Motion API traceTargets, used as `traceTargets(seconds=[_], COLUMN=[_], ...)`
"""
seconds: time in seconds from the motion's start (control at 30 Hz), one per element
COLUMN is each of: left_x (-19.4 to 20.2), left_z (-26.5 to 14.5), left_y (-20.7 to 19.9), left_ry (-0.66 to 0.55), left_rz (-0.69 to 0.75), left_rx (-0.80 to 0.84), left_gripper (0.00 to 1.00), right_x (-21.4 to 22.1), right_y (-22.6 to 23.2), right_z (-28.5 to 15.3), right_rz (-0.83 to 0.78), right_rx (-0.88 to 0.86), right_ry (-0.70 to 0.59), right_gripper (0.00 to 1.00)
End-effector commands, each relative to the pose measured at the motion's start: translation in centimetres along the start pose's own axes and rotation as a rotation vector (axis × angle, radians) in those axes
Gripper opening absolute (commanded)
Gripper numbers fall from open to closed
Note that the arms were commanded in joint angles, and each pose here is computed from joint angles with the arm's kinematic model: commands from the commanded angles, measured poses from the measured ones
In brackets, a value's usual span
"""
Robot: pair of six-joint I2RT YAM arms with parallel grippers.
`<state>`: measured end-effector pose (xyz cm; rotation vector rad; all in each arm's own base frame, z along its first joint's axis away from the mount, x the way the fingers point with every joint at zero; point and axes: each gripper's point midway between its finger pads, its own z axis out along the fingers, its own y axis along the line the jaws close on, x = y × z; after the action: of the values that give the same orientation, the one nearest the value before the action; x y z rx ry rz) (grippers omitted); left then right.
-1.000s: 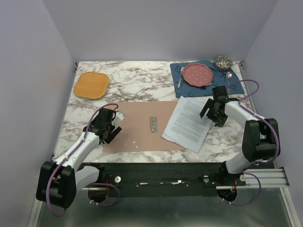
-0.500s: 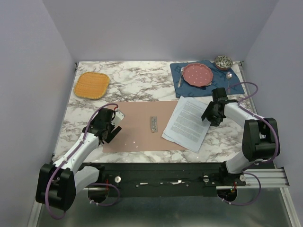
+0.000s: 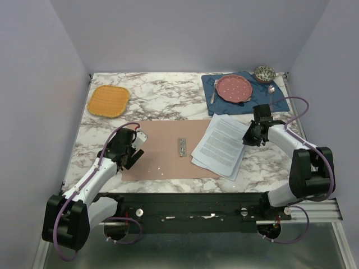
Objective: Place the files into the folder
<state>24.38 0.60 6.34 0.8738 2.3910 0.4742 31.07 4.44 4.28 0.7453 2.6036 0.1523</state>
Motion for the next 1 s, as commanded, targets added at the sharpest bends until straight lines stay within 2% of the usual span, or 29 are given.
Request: traceTargets(seconds=[0.0, 0.13, 0.27, 0.33, 0.47, 0.63, 0.77, 0.97], left_x=[-0.4, -0.6, -1.1, -1.6, -2.6, -3.3, -2.1, -1.0], left_z=[-0.5, -0.6, -0.8, -0.9, -1.0, -1.0, 0.1, 0.6], left_y=[0.4, 0.5, 0.6, 0.8, 1.4, 2.8, 5.9, 6.7], left_ry=[-0.012, -0.017, -0.025, -0.036, -0.042, -0.034, 0.012, 0.025], left_rz=[-0.003, -0.005, -0.015, -0.033, -0.076, -0.165, -0.286, -0.318], left_rx=[-0.008, -0.011, -0.003, -0.002, -0.014, -0.004, -0.014, 0.022], left_gripper=[0.99, 0.99, 0.99, 0.99, 0.99, 0.99, 0.99, 0.99], right_x=[0.2, 0.1, -0.6, -1.4, -0.2, 0.3, 1.9, 5.2], right_y=[0.5, 1.8, 5.8, 8.6, 15.1, 20.0, 22.9, 25.6], right_z=[-0.2, -0.6, -3.4, -6.2, -12.4, -19.5, -24.2, -27.6], right_rz=[-0.019, -0.048, -0.149, -0.232, -0.429, -0.564, -0.657, -0.765], right_rx=[-0.056, -0.132, -0.31, -0.416, -0.65, -0.842, -0.984, -1.127], right_ry=[-0.008, -0.006, -0.068, -0.132, -0.223, -0.306, -0.325, -0.273], right_gripper=[0.01, 0.01, 0.01, 0.01, 0.01, 0.01, 0.01, 0.01])
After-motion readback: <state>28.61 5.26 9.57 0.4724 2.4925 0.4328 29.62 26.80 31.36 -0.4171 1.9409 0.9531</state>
